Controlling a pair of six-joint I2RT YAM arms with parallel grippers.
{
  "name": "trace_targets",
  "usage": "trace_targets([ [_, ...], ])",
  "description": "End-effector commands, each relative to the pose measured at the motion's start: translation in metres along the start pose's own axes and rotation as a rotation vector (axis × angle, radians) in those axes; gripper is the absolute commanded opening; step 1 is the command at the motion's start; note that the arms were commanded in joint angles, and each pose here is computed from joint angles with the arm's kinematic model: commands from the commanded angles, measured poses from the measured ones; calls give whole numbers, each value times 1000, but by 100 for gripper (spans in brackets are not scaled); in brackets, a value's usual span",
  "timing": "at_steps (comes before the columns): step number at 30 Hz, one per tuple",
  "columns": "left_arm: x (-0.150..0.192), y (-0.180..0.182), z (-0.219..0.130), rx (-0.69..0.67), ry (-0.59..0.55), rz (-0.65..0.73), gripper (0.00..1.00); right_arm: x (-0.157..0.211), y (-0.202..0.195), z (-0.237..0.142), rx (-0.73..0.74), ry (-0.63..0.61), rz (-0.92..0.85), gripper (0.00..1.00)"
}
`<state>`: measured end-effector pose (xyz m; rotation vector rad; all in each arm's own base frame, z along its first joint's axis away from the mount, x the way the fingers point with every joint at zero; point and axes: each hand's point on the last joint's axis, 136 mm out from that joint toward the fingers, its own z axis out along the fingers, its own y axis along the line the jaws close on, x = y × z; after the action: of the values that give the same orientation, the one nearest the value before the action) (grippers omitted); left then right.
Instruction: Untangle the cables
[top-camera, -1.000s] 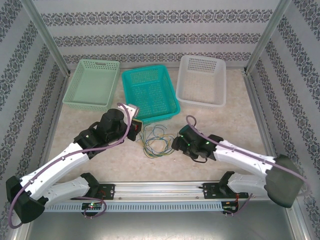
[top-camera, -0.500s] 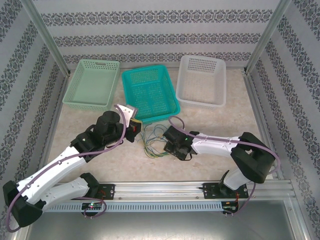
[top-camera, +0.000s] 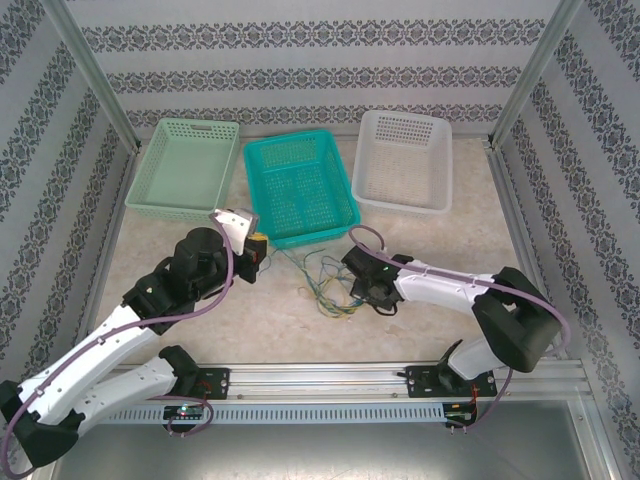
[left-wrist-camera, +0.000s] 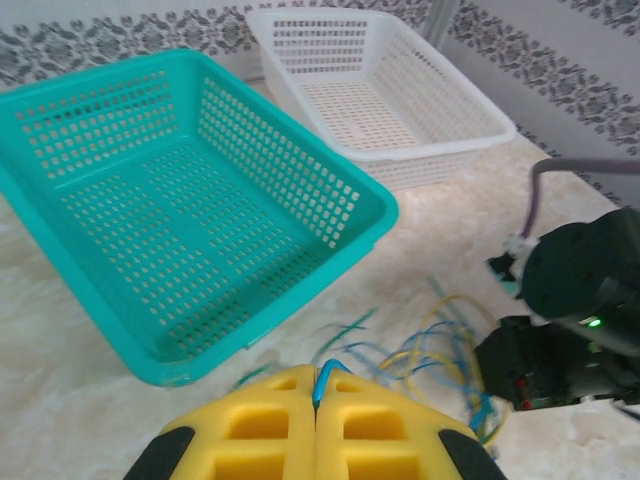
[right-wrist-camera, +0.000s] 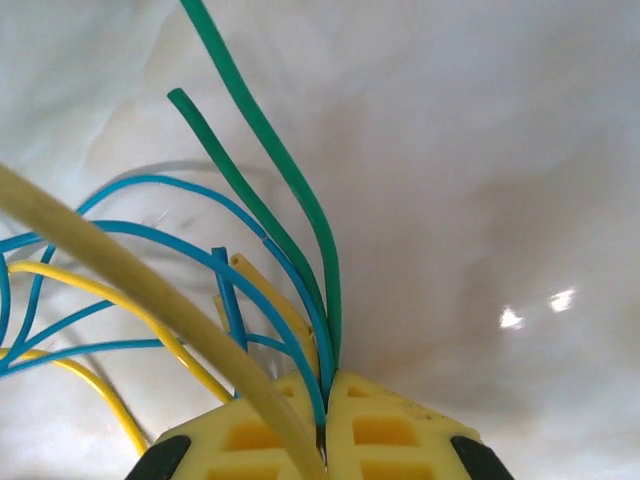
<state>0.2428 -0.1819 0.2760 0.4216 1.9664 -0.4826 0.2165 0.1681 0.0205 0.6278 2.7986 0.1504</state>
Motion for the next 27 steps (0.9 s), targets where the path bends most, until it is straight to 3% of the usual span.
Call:
trace_targets([
  [1,-35,16,-27,-100,-103,36,0,-21,-52,-14,215,-97,-109,0],
  [5,-46,27,-43,-156,-122,69,0,-27,-76,-18,258,-121,-89,0],
  [15,-38,41,-50,-224,-104,69,0,-48,-99,-40,191,-200,-17,0],
  [21,-64,57,-82,-329,-167,135,0,-30,-109,-23,230,-115,-62,0],
  [27,-57,30,-64,-166,-144,87,0,-32,-38,-19,25,-140,-183,28],
])
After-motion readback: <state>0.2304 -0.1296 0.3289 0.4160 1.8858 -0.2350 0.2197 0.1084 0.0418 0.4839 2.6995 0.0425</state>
